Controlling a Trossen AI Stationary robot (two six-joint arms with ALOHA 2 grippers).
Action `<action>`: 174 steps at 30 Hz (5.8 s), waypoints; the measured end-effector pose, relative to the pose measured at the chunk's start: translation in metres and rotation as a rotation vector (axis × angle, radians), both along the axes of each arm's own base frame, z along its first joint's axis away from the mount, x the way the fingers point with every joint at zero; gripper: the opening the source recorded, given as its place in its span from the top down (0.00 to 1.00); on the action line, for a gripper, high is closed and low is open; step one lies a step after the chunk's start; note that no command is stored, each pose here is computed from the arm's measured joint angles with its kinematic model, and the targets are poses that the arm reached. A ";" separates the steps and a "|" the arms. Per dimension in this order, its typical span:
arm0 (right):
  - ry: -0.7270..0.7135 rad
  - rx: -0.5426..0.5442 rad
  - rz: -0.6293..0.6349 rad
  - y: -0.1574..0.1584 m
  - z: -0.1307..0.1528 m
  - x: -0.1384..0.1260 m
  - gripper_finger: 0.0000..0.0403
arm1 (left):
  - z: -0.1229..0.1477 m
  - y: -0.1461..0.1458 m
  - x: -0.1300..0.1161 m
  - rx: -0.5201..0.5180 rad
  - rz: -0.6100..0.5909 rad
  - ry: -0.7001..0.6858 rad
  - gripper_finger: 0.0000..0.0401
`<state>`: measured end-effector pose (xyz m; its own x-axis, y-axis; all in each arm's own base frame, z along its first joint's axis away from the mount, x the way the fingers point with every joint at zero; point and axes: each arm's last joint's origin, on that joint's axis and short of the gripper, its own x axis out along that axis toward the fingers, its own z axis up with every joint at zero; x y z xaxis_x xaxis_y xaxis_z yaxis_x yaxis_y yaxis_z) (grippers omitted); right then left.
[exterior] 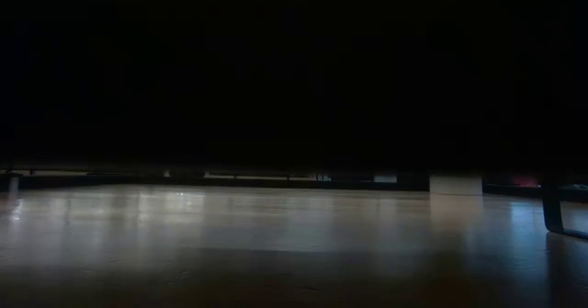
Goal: Pick and place medicine bottles onto shelf by color
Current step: Put the pink pill bottle on the shelf aligned with the other pink pill bottle
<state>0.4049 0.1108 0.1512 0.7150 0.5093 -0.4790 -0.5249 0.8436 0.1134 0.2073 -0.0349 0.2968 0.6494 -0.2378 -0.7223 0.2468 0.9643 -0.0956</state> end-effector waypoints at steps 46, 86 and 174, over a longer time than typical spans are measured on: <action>0.606 -0.205 -0.410 0.005 0.147 -0.200 0.52 | 0.020 -0.027 0.014 0.018 -0.167 -0.305 0.34; 0.740 -0.280 -0.192 0.115 0.110 -0.262 0.52 | 0.002 -0.066 0.050 0.019 -0.258 -0.400 0.34; 0.779 -0.094 -0.247 0.127 0.113 -0.262 0.33 | 0.008 -0.060 0.054 0.191 -0.123 -0.493 0.34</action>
